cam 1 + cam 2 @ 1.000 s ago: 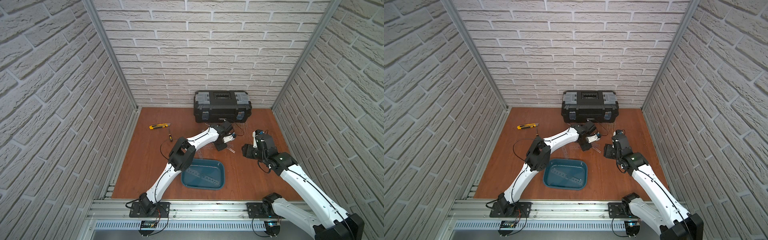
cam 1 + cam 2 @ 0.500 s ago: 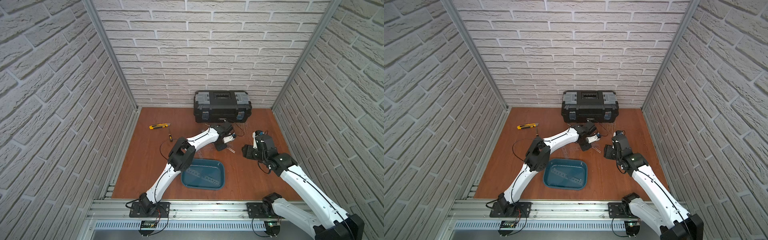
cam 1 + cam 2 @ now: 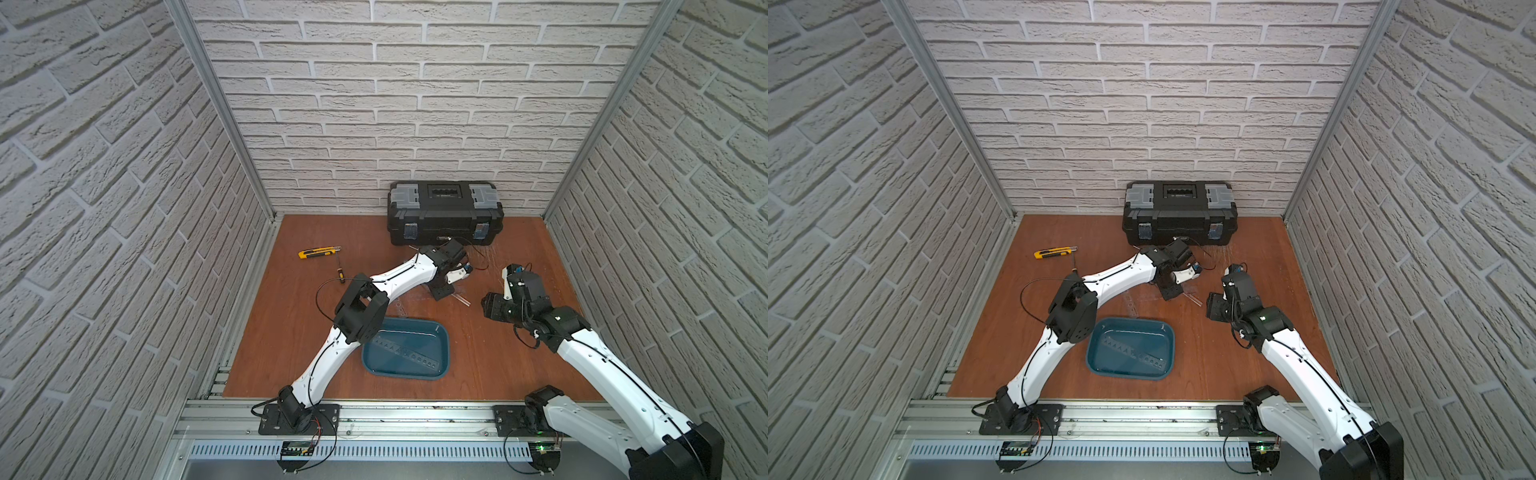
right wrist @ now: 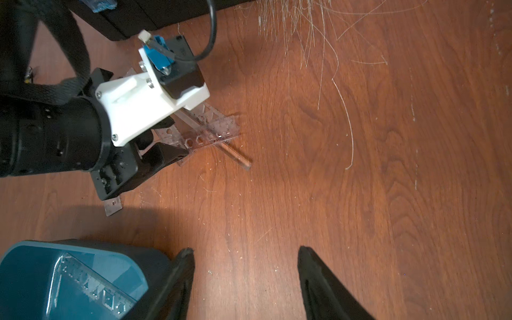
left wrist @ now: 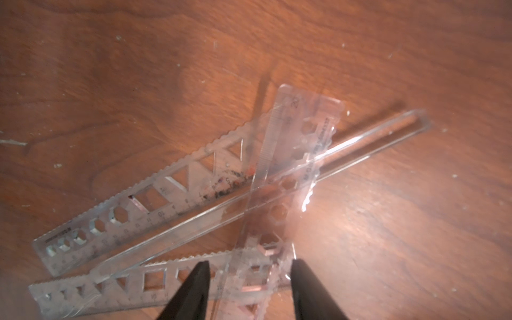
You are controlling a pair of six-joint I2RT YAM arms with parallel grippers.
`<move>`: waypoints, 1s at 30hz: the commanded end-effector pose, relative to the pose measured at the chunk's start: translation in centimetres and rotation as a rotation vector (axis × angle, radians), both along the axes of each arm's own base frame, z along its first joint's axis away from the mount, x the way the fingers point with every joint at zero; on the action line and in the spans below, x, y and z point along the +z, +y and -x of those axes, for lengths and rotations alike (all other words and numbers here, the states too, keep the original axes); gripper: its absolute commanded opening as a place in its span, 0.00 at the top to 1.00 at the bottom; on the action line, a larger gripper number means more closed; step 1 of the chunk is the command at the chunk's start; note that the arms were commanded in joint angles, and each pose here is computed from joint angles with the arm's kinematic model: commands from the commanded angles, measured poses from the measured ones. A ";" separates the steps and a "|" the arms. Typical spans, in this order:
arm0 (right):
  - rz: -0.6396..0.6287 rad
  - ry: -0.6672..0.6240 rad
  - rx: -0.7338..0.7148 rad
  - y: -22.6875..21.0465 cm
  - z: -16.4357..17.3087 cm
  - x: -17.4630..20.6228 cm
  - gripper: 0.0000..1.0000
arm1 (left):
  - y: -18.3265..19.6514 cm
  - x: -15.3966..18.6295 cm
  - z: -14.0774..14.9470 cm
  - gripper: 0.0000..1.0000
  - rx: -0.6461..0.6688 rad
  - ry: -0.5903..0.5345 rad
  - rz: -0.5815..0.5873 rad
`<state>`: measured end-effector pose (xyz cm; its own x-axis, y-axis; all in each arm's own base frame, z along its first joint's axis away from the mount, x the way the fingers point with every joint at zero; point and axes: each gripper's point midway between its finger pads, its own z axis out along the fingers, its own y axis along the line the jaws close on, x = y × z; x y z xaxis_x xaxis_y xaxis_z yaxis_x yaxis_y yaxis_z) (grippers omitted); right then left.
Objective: Put the scattered rulers into the storage box
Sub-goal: Pick up the ruler from the center of the board.
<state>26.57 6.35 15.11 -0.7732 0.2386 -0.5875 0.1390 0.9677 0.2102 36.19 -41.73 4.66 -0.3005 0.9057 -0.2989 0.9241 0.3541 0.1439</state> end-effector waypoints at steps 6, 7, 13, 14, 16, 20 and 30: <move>-0.016 -0.028 -0.013 0.0 -0.6 0.4 0.35 | -0.3 0.8 0.3 0.41 -0.028 -0.001 0.008; -0.014 -0.027 -0.014 0.0 -0.6 0.3 0.35 | -0.4 0.7 0.3 0.41 -0.029 0.001 0.010; -0.008 -0.027 -0.019 -0.2 -0.5 0.4 0.35 | -0.7 -0.1 0.5 0.41 -0.036 0.025 0.010; -0.007 -0.027 -0.020 -0.2 -0.5 0.4 0.35 | -0.7 -0.2 0.5 0.41 -0.036 0.027 0.010; -0.007 -0.027 -0.020 -0.2 -0.5 0.4 0.35 | -0.8 -0.3 0.6 0.42 -0.038 0.033 0.013; -0.006 -0.026 -0.020 -0.2 -0.5 0.3 0.35 | -0.7 -0.8 0.6 0.43 -0.038 0.041 0.008; -0.008 -0.026 -0.024 -0.3 -0.4 0.4 0.35 | -0.8 -2.1 0.8 0.43 -0.036 0.063 0.001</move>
<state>26.62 6.35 15.14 -0.7716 0.2395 -0.5894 0.1395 0.9676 0.2106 35.67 -42.10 3.10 -0.2964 0.9121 -0.2832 0.9361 0.3362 0.1033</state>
